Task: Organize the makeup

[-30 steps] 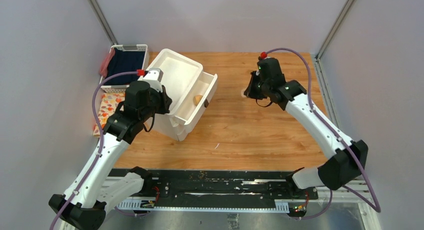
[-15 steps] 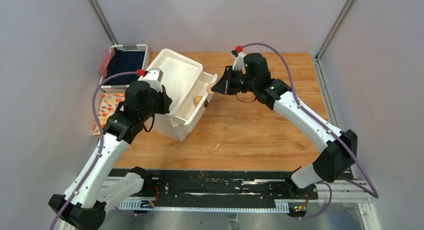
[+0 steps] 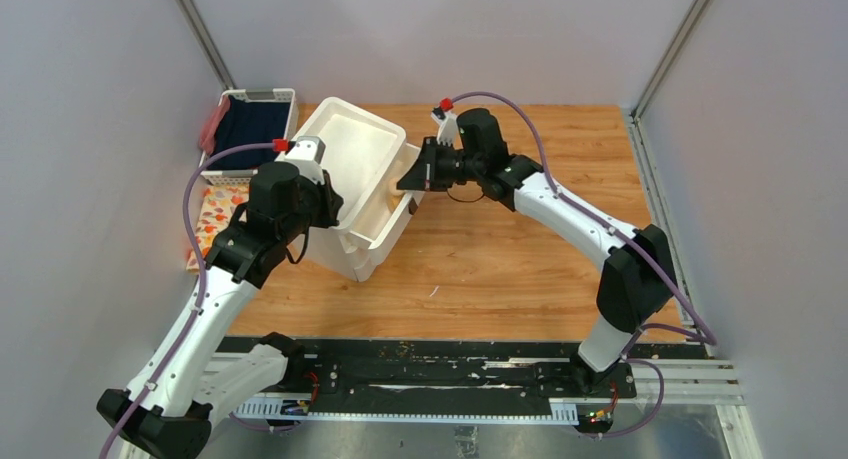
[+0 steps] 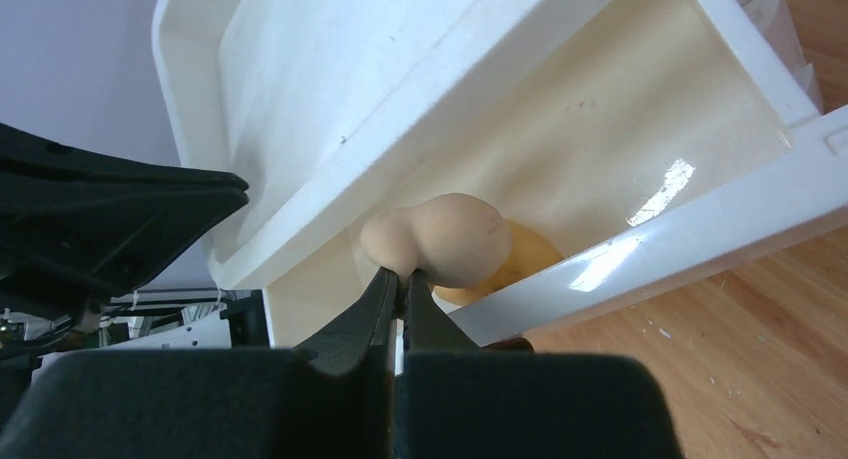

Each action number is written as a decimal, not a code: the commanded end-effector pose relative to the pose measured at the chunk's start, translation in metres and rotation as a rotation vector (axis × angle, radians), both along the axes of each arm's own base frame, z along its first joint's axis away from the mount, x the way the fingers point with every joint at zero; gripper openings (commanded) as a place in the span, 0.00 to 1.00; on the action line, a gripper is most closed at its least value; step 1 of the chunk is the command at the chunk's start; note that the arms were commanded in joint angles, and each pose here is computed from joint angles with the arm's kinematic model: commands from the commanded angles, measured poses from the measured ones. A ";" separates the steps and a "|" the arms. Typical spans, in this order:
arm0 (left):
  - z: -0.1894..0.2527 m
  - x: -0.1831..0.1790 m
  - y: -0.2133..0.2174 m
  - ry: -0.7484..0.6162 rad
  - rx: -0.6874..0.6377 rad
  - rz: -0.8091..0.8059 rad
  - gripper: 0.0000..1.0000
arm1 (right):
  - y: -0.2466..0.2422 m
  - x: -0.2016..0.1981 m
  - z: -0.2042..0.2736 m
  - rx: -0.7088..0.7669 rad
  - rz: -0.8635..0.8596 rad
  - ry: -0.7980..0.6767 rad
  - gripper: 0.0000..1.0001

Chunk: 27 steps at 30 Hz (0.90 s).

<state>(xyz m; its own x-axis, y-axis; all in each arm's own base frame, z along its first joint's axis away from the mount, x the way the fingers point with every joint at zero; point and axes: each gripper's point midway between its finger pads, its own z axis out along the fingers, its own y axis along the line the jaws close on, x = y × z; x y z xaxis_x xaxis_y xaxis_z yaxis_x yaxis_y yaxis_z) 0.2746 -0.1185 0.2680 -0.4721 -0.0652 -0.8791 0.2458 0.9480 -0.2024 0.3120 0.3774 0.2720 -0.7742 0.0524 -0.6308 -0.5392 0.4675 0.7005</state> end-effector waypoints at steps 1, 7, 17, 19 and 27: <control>0.005 -0.004 0.004 -0.016 0.010 0.006 0.00 | 0.016 -0.004 -0.001 0.026 0.036 0.036 0.00; 0.003 -0.004 0.004 -0.011 0.012 0.007 0.00 | 0.014 -0.005 -0.010 0.002 0.032 0.038 0.24; 0.002 -0.004 0.003 -0.009 0.011 0.008 0.00 | 0.004 -0.014 0.018 0.029 0.024 -0.045 0.57; 0.001 -0.004 0.003 -0.005 0.009 0.006 0.00 | 0.002 -0.015 0.020 0.026 0.018 -0.054 0.57; 0.001 -0.004 0.002 -0.005 0.006 0.004 0.00 | -0.002 -0.002 -0.003 -0.102 -0.046 -0.009 0.55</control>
<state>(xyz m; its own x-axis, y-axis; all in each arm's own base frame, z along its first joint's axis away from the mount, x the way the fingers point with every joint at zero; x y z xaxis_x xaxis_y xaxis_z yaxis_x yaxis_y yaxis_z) 0.2733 -0.1162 0.2696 -0.4665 -0.0675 -0.8819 0.2391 0.9503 -0.1992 0.3066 0.3789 0.2852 -0.7546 0.0632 -0.6531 -0.5566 0.4653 0.6882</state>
